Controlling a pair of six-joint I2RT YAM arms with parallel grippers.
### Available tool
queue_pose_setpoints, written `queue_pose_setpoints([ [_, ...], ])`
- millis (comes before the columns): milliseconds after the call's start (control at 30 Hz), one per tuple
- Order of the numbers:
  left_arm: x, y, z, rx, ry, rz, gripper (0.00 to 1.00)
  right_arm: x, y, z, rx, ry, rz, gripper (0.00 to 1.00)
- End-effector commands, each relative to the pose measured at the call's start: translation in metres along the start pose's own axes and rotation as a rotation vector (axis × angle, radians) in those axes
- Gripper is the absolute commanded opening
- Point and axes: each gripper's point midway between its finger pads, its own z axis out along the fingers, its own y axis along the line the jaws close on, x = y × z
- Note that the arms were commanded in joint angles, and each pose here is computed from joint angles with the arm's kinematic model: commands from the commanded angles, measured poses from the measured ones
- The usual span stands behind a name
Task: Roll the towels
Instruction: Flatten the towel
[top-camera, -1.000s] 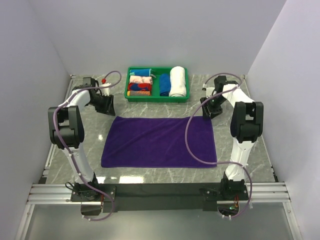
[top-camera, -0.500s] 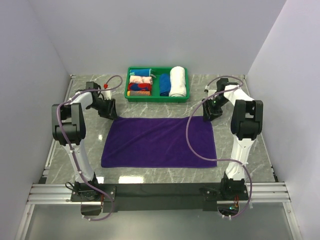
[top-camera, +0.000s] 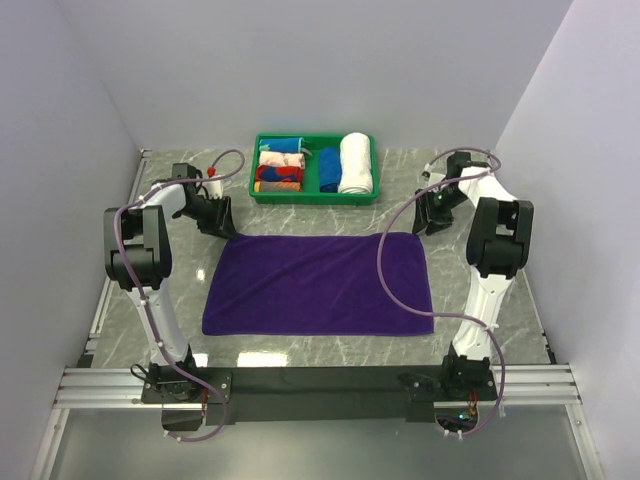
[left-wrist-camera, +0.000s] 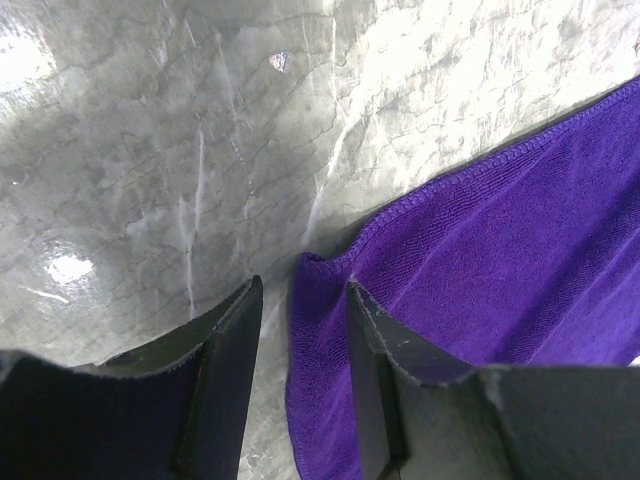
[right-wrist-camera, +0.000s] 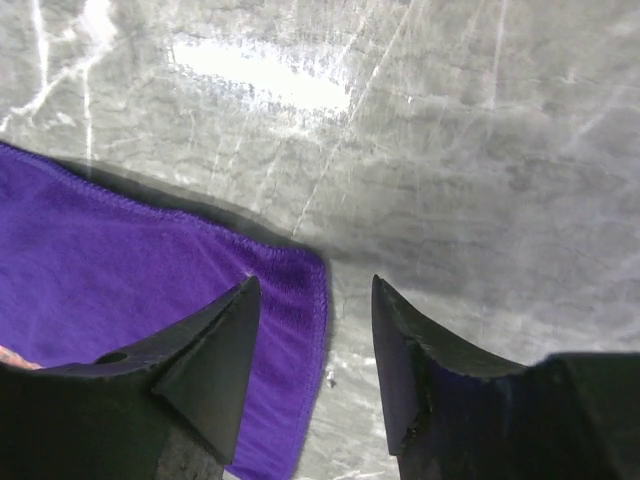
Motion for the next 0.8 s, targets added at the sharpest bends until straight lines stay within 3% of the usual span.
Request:
queue_pose_setpoints([
  [0,-0.012,-0.003,0.001,0.015,-0.028,0.01,0.44,0.002,0.004,0.01,-0.009,0.011,0.007,0.55],
  [200,-0.008,-0.002,0.005,0.011,-0.021,0.006,0.44,0.011,-0.006,0.021,0.11,0.018,-0.013,0.5],
  [467,-0.009,-0.002,0.006,-0.004,-0.025,0.0,0.42,0.024,-0.005,0.033,0.189,0.054,-0.052,0.34],
  [500,-0.009,-0.001,0.006,-0.013,-0.025,-0.004,0.41,0.025,-0.003,0.033,0.182,0.055,-0.053,0.31],
  [633,-0.003,-0.001,0.014,-0.042,-0.002,0.014,0.33,0.025,0.003,0.035,0.145,0.066,-0.051,0.0],
  [767,-0.01,-0.004,0.006,-0.056,-0.032,0.036,0.21,0.02,0.008,0.029,0.133,0.039,-0.063,0.0],
])
